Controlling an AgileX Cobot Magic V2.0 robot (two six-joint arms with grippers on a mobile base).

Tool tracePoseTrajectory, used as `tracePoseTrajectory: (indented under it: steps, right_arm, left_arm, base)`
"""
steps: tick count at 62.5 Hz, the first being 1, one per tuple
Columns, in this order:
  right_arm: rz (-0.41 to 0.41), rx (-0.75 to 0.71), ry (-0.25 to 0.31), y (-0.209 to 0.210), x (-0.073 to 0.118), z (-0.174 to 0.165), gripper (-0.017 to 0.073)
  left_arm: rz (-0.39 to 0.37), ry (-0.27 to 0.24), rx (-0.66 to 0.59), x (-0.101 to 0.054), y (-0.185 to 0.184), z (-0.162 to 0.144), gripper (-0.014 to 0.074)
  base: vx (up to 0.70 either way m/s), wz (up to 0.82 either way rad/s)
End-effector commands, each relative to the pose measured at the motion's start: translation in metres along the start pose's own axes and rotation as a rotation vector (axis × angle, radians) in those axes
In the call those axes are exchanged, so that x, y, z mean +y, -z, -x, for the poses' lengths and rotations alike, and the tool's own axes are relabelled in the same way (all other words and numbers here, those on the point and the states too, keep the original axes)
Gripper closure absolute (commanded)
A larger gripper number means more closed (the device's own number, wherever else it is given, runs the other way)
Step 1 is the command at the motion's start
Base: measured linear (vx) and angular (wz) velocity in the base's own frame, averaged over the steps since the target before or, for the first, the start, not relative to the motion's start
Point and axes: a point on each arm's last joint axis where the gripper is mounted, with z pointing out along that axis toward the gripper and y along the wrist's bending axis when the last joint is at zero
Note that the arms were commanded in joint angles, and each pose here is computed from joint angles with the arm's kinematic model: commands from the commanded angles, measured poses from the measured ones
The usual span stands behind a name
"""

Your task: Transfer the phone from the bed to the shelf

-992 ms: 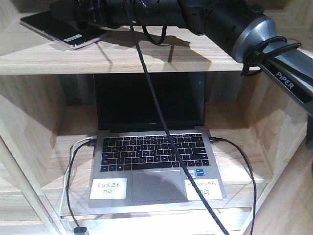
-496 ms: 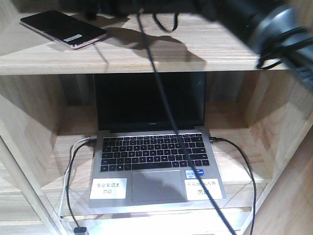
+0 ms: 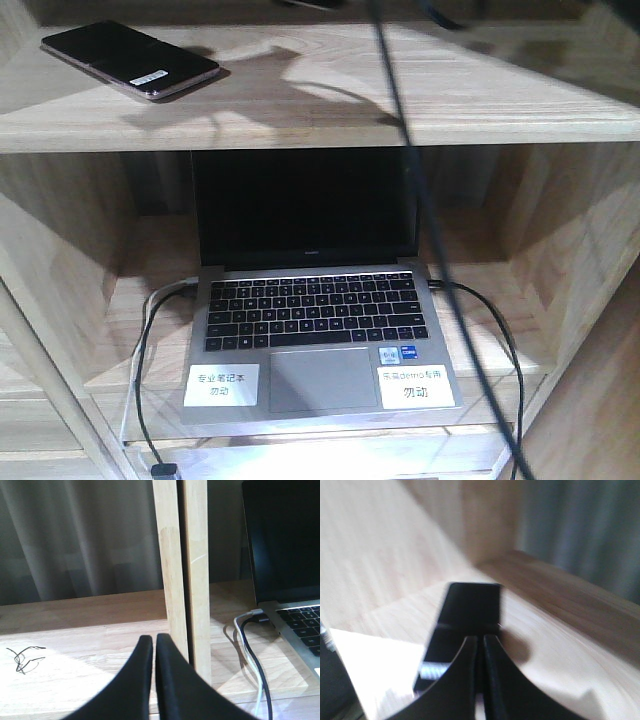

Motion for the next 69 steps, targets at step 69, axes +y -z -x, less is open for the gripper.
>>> tracePoseTrajectory:
  steps: [69]
  right_arm:
    - [-0.191,-0.176,-0.058,0.221,0.060,-0.214,0.0566]
  left_arm:
    - [0.010,0.014,-0.107,0.002,0.003,0.014,0.0592]
  base:
    - [0.00,0.00]
